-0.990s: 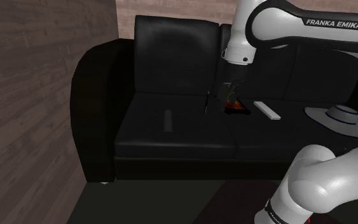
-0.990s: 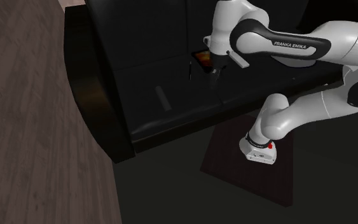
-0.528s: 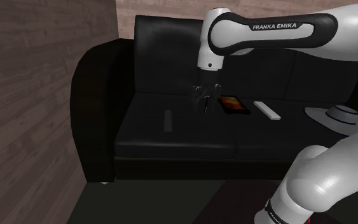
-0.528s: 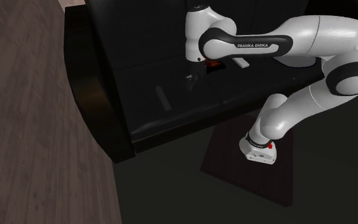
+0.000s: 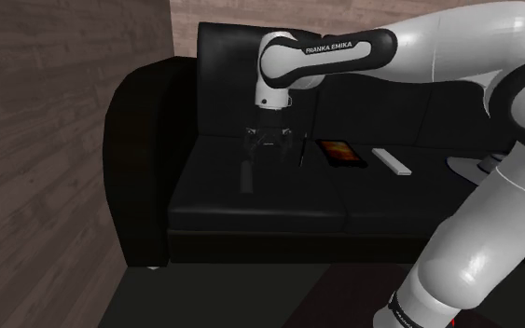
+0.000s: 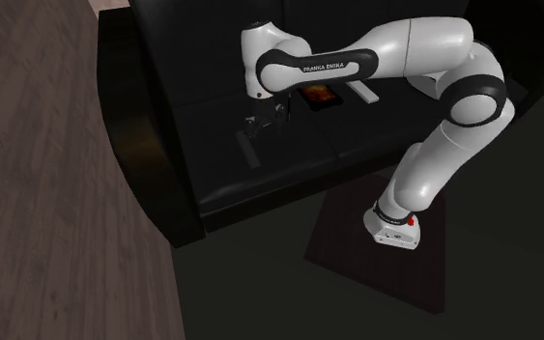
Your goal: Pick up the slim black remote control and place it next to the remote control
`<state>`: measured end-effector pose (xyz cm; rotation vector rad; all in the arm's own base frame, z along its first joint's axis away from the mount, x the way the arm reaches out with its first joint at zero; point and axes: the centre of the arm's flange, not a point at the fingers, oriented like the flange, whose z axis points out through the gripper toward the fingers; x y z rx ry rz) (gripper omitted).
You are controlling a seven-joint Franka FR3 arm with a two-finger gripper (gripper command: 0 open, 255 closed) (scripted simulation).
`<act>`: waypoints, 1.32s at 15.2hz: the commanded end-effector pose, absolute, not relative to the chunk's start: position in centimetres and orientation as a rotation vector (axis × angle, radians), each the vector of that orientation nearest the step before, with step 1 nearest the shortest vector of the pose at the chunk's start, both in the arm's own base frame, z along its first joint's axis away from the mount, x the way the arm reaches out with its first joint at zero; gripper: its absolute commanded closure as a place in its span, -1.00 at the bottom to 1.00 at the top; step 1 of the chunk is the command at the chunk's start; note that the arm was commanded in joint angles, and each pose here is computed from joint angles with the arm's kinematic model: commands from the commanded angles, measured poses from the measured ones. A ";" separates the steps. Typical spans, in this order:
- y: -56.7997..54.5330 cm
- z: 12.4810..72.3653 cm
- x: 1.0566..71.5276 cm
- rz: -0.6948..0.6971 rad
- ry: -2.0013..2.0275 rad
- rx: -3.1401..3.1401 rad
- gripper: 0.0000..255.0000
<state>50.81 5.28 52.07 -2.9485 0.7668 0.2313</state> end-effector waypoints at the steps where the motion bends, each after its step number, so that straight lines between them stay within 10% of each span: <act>1: 5.2 50.3 53.1 0.257 0.875 -2.910 -1.00; 20: 4.7 42.9 58.6 0.317 1.133 -2.798 -1.00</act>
